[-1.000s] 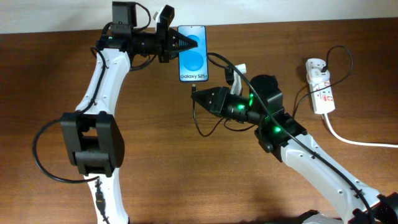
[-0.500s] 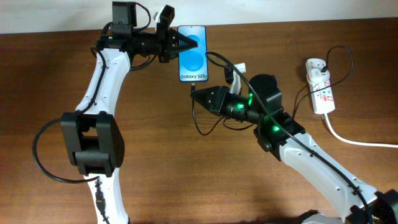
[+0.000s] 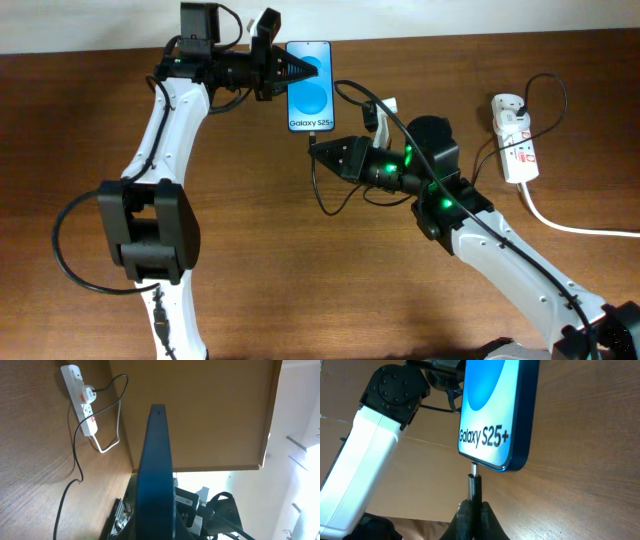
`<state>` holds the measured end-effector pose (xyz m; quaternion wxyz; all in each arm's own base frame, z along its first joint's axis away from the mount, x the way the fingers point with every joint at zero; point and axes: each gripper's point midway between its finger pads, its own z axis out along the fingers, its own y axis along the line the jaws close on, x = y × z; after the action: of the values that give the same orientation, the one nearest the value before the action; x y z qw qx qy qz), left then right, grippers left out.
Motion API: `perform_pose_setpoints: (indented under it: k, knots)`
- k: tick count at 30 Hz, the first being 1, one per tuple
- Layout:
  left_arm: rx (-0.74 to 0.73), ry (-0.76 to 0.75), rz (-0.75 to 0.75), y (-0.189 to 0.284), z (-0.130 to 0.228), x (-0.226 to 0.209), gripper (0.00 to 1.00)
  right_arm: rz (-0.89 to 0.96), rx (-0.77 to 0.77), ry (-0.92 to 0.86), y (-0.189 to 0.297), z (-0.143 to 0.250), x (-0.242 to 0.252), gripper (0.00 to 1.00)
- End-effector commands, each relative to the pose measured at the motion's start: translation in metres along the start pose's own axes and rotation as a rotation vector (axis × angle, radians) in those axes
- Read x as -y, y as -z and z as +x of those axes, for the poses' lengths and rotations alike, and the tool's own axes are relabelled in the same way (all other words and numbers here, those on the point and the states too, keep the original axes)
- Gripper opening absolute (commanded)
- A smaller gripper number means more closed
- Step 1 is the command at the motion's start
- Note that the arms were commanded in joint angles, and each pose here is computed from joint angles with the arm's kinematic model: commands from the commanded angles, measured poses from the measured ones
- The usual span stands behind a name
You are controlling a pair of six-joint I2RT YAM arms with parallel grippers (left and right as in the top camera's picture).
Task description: Plug charger to phone and switch on socket
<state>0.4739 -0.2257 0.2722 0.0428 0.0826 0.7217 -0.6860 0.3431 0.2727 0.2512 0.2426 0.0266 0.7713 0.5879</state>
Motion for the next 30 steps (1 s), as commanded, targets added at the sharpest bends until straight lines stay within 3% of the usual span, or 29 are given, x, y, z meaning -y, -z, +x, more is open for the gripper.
perform_pose_setpoints:
  k: [1, 30]
  knots:
    - [-0.026, -0.051, 0.036, 0.000, 0.007, 0.030, 0.00, -0.005, -0.008, 0.013, -0.001, -0.001, 0.001, 0.04]
    - [-0.029, -0.051, 0.031, -0.003, 0.008, 0.029, 0.00, 0.005, 0.028, 0.011, 0.002, -0.013, 0.008, 0.04]
